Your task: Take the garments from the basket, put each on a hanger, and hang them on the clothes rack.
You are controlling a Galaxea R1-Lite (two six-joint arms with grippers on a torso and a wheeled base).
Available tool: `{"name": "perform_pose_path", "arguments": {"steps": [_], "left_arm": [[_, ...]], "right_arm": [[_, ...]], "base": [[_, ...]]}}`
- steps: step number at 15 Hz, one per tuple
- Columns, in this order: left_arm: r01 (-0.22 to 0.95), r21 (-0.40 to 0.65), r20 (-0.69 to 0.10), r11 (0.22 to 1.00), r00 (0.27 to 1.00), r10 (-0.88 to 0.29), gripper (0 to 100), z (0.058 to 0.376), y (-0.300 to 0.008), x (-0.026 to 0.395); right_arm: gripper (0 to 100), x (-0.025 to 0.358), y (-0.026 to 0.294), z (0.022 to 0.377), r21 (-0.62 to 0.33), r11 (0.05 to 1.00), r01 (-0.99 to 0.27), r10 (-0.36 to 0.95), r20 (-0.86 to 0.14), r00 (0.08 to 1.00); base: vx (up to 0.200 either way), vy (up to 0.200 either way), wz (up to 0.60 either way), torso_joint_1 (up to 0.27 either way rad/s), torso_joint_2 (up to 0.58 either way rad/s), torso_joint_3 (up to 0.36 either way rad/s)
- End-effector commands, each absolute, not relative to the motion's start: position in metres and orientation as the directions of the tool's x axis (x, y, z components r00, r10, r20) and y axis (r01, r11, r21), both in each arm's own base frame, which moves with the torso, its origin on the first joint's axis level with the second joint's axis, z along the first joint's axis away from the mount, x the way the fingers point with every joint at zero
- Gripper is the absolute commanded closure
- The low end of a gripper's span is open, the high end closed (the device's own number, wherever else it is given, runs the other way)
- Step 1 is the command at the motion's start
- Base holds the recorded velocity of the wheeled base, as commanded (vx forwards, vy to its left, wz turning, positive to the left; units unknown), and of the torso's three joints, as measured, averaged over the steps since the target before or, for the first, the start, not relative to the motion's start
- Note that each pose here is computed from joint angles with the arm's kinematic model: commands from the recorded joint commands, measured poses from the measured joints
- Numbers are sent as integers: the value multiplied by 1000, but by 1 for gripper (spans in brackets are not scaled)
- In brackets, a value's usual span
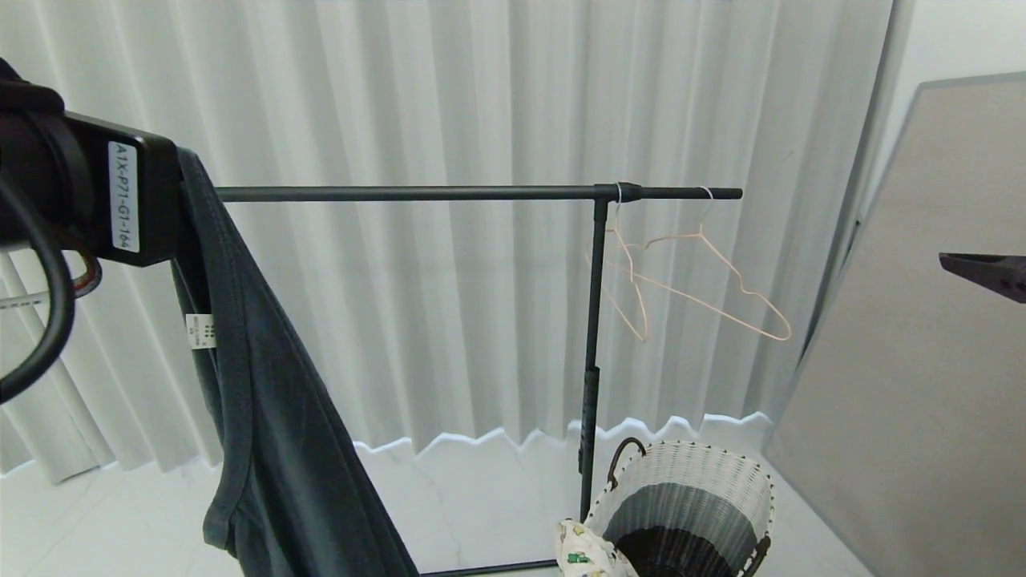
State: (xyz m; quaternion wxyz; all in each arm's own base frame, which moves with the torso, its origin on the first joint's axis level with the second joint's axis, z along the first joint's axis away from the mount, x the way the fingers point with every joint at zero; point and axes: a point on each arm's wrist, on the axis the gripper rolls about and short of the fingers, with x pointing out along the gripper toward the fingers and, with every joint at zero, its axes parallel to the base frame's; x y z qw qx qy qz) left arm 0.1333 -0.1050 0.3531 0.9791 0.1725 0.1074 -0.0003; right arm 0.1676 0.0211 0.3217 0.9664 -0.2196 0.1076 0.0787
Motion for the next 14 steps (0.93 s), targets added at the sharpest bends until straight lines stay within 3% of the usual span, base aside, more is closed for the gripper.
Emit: {"name": "perform_pose_path", "arguments": {"steps": [1, 11, 14], "left_arm": [[37, 338, -212, 940, 977, 37, 100, 353, -105, 133], [49, 366, -243, 929, 969, 45, 100, 340, -105, 134], [53, 377, -253, 925, 966, 47, 100, 335, -103, 131]], "right_arm": [[0, 178, 22, 316, -406, 889, -211, 102, -273, 957], [0, 196, 24, 271, -348, 900, -263, 93, -434, 896], [0, 228, 24, 253, -302, 909, -288, 118, -477, 871]], "base": [[200, 0, 0, 2, 2, 2], [200, 0, 0, 0, 2, 1], [0, 0, 0, 0, 0, 0]]}}
